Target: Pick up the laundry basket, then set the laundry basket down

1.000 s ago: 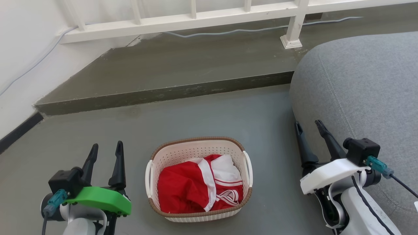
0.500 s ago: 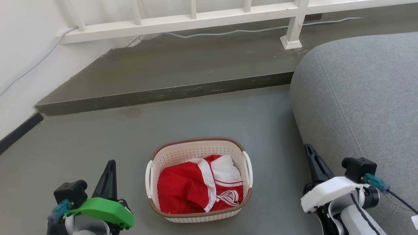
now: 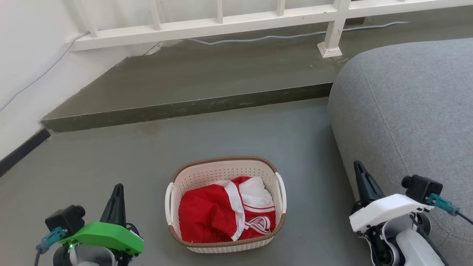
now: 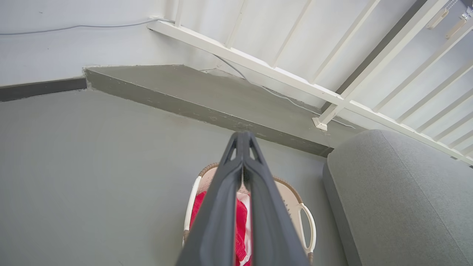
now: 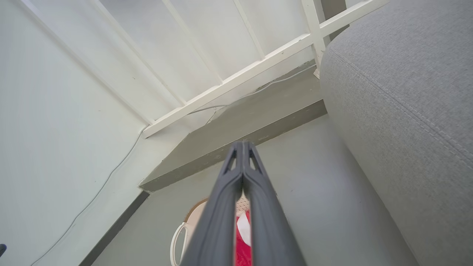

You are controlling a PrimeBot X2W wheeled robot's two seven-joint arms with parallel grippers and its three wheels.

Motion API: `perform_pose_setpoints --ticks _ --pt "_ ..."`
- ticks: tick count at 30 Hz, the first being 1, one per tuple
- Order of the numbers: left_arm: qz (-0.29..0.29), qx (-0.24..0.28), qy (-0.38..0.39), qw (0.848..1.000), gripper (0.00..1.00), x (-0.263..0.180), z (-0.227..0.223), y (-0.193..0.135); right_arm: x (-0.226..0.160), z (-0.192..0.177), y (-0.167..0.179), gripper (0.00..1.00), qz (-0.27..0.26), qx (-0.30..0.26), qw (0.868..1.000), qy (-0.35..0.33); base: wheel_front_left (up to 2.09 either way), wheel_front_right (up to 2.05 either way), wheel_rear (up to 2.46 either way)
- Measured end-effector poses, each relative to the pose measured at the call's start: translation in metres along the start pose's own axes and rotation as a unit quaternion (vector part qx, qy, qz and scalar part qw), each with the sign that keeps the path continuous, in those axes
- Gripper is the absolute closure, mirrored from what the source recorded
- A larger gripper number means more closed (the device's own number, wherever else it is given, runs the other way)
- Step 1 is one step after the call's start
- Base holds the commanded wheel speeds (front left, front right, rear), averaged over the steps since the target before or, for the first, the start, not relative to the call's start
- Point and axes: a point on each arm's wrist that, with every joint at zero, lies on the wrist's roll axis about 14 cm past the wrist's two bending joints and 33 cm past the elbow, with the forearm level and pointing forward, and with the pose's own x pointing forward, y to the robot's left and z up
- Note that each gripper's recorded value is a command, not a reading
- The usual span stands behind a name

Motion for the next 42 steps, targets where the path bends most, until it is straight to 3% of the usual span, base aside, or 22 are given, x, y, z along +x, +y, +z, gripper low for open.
perform_pose_setpoints --ticks 19,42 --pt "0.023 -0.101 0.006 0.995 1.00 -0.001 0.004 0.011 0.001 0.009 -0.016 1.00 -0.029 0.110 0.994 0.000 0.00 0.00 0.00" --pt "0.034 -0.227 -0.002 0.973 1.00 -0.002 0.015 0.019 0.001 0.020 -0.029 1.00 -0.043 0.246 0.968 -0.010 0.00 0.00 0.00"
